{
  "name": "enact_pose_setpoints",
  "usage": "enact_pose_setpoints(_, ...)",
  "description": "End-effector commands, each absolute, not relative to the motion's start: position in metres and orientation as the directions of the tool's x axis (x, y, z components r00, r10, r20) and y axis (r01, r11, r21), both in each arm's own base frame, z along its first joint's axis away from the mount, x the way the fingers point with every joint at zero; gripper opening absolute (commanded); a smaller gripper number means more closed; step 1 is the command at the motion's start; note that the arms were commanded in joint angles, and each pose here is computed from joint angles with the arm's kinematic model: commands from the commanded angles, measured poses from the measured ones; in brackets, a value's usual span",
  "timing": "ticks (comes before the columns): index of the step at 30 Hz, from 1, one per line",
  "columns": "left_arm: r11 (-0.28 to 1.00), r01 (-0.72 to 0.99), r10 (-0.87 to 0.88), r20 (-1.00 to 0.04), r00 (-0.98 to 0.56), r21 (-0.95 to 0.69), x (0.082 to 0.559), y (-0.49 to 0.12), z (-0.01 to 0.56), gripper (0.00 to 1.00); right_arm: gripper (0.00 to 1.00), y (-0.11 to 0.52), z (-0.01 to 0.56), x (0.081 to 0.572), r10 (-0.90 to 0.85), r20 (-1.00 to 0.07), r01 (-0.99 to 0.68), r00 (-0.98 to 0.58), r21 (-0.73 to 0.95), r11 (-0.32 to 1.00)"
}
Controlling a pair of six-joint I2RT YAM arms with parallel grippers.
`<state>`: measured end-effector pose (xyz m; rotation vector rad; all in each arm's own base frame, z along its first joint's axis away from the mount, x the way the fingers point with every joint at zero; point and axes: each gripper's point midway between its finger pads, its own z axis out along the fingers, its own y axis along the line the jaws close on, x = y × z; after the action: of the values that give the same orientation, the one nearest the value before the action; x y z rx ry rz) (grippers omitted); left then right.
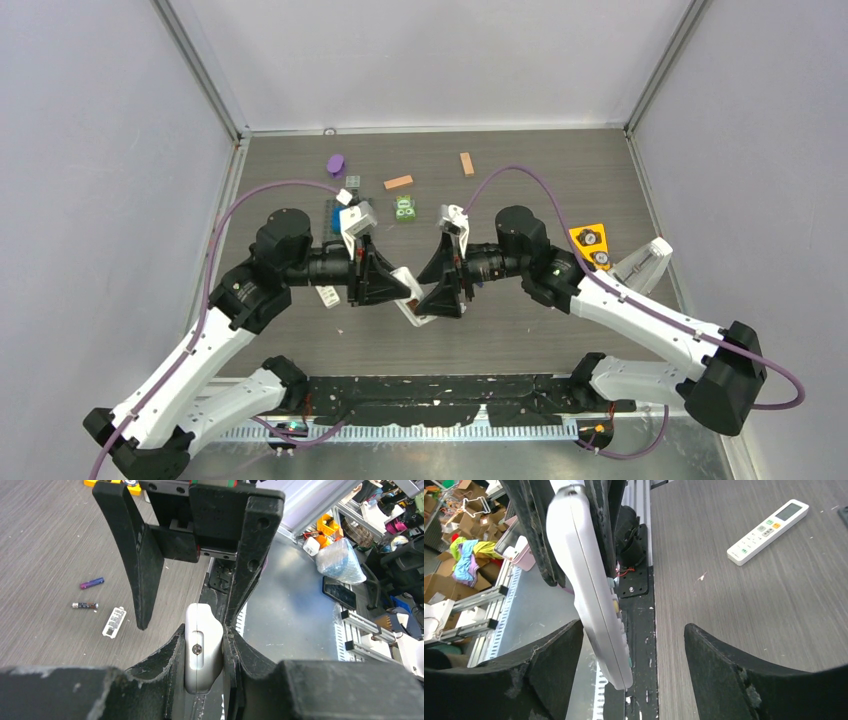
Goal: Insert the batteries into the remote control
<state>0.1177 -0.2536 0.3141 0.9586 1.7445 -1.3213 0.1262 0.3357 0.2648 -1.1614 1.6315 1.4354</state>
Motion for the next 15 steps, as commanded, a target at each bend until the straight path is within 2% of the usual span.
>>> enact_pose_setpoints(1, 0.132, 0.914, 0.093, -0.914, -0.396, -0.383, 0.112, -0.256, 0.341, 0.0, 0.73, 0.34, 0.28, 0.116, -0.175, -0.919, -0.924, -0.353, 0.372, -0.087)
enact_pose_setpoints(2, 0.134, 0.914, 0.087, -0.914, -0.397, -0.384, 0.113, -0.256, 0.343, 0.0, 0.7, 0.341, 0.279, 0.115, -0.177, -0.917, -0.922, -0.358, 0.377, -0.092)
enact_pose_setpoints(5, 0.133, 0.912, 0.055, -0.916, -0.398, -0.388, 0.114, -0.256, 0.351, 0.02, 0.49, 0.344, 0.281, 0.118, -0.166, -0.904, -0.908, -0.394, 0.411, -0.079)
enact_pose_setpoints(8, 0.126, 0.913, -0.018, -0.921, -0.39, -0.389, 0.118, -0.259, 0.369, 0.15, 0.34, 0.348, 0.284, 0.125, -0.148, -0.892, -0.898, -0.427, 0.438, -0.045)
enact_pose_setpoints(15, 0.179, 0.868, -0.2, -0.882, -0.428, -0.462, 0.137, -0.26, 0.395, 0.37, 0.16, 0.349, 0.314, 0.14, 0.009, -0.879, -0.879, -0.477, 0.477, -0.007)
